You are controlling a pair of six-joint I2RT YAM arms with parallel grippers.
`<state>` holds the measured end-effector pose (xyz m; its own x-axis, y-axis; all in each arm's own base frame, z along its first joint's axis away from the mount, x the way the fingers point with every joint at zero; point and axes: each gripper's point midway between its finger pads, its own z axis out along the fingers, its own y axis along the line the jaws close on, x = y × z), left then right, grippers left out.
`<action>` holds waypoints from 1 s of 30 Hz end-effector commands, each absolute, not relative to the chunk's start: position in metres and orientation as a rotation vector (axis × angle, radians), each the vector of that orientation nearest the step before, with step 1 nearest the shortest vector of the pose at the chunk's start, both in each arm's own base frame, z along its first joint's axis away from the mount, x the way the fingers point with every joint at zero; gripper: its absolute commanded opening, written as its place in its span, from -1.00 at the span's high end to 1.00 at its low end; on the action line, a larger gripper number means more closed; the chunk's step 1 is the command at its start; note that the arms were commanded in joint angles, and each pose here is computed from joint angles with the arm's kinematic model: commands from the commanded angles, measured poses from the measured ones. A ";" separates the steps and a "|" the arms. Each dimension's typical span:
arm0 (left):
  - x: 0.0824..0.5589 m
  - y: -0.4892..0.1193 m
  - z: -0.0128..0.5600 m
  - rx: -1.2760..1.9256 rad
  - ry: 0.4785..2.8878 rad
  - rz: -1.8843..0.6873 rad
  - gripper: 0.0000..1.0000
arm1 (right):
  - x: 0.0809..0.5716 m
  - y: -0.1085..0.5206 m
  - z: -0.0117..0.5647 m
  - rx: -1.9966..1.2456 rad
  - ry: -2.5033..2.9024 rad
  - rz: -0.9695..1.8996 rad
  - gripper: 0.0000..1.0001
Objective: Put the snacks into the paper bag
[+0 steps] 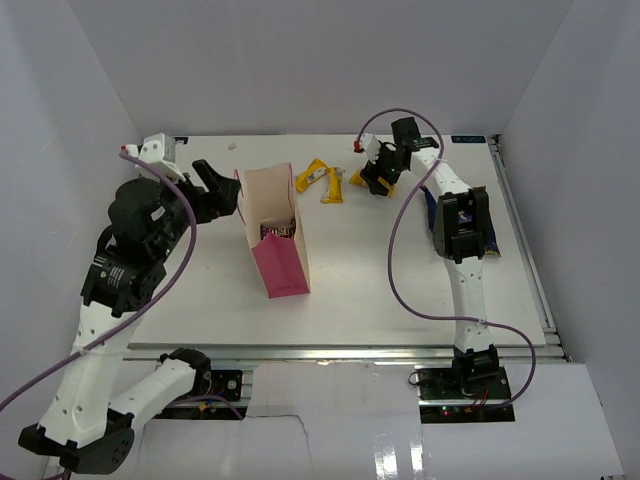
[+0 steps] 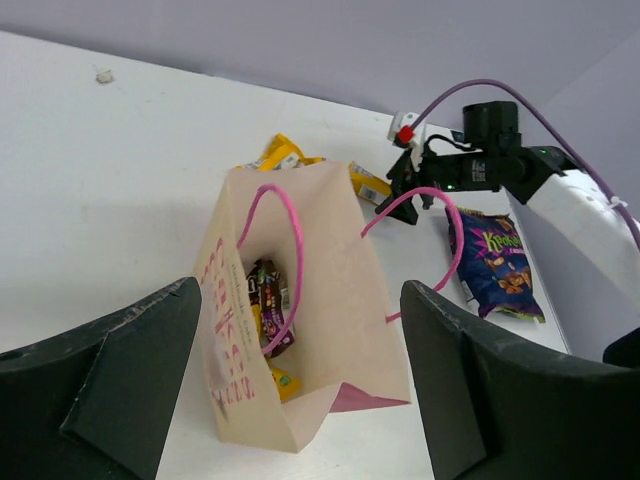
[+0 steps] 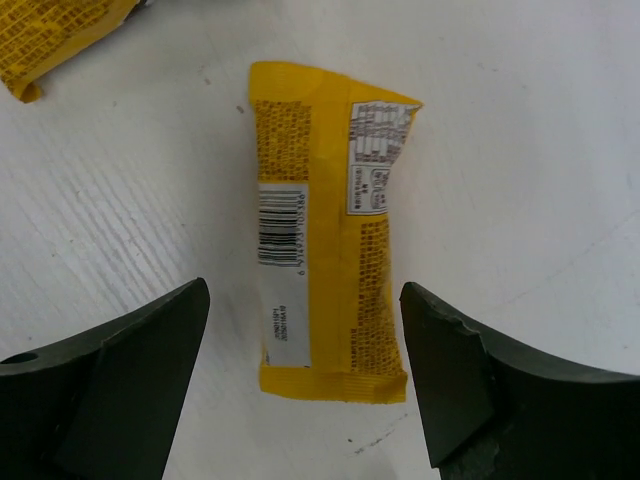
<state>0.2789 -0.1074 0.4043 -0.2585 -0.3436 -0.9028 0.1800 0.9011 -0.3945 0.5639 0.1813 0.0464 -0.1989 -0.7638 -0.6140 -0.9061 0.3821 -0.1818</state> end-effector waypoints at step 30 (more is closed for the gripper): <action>0.267 -0.076 0.292 -0.404 1.902 -0.384 -0.84 | 0.366 0.257 0.335 -0.936 1.551 1.152 0.85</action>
<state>0.2678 -0.0822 0.2889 -0.3783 -0.4274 -0.8211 -0.0727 0.8980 -0.4340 0.4055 0.2146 0.2623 -0.3197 -0.1873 -0.9288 -0.8928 0.3879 0.2291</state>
